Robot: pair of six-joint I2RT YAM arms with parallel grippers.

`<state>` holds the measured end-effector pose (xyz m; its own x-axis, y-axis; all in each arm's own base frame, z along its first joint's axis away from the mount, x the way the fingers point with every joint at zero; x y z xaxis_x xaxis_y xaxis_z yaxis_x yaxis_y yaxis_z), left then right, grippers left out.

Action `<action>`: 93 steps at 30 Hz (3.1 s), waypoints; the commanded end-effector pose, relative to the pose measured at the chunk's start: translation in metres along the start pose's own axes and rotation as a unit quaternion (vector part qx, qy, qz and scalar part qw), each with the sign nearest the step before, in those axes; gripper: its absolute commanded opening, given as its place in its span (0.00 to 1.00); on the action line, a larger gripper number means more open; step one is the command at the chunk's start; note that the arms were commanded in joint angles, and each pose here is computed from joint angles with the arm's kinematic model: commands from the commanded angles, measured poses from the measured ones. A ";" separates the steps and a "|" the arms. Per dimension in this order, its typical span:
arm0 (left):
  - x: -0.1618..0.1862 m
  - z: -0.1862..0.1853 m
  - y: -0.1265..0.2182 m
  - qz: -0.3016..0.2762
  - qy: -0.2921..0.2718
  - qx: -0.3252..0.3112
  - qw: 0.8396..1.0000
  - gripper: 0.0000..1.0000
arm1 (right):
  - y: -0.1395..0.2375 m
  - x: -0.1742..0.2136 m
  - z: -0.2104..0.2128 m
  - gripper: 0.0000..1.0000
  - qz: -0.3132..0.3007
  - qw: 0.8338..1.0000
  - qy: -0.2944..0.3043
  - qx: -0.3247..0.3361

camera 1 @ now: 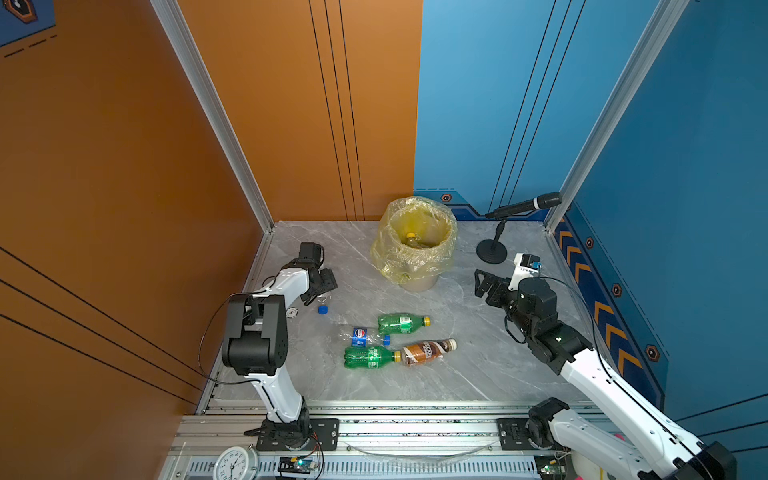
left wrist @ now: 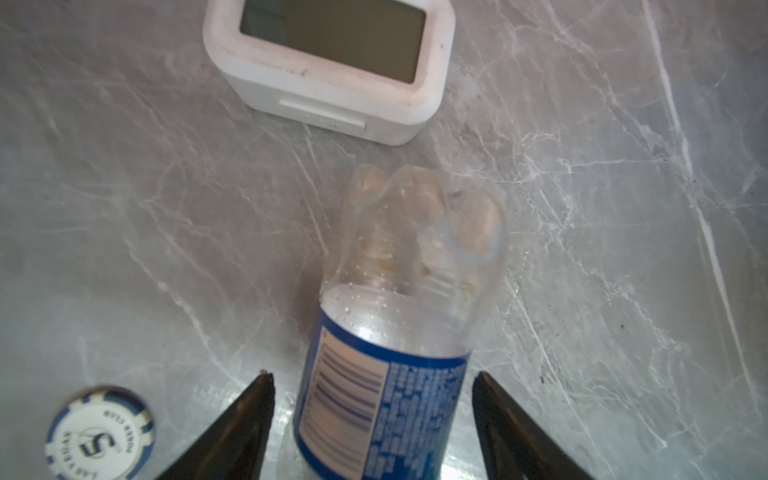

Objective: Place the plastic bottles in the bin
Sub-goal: 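Lower the left gripper onto the blue-capped water bottle and grasp it, then lift the blue-capped bottle with the left gripper and carry it over the bin, then open the left gripper to drop the blue-capped bottle into the bin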

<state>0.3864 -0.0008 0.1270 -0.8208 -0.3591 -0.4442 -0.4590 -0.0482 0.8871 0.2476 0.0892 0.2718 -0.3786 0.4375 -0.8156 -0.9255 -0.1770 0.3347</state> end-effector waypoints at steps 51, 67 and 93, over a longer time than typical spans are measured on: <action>-0.022 -0.148 0.263 -0.349 -0.124 0.320 0.872 0.37 | 0.009 0.006 -0.018 1.00 0.001 0.999 -0.030 0.016; -0.071 -0.269 0.225 -0.334 -0.217 0.324 0.858 0.36 | 0.017 0.004 -0.023 1.00 -0.007 0.999 -0.032 0.021; -0.049 -0.219 0.277 -0.380 -0.191 0.323 0.845 0.98 | 0.010 0.008 -0.026 1.00 0.010 0.999 -0.043 0.022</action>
<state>0.4016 -0.2178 0.3846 -0.3162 -0.0529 -0.9472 -0.8513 0.4566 0.2586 0.2356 0.0676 0.2642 -0.3593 0.5060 -0.7841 -0.9309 -0.1349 0.3395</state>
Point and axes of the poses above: each gripper's point midway between its finger pads, its own y axis back along the fingers, its own z axis along the line the jaws close on, x = y × z, the point moved 8 cm from there along y, back along the fingers, and after that the axes turned 3 degrees about -y, right-handed, at the moved point
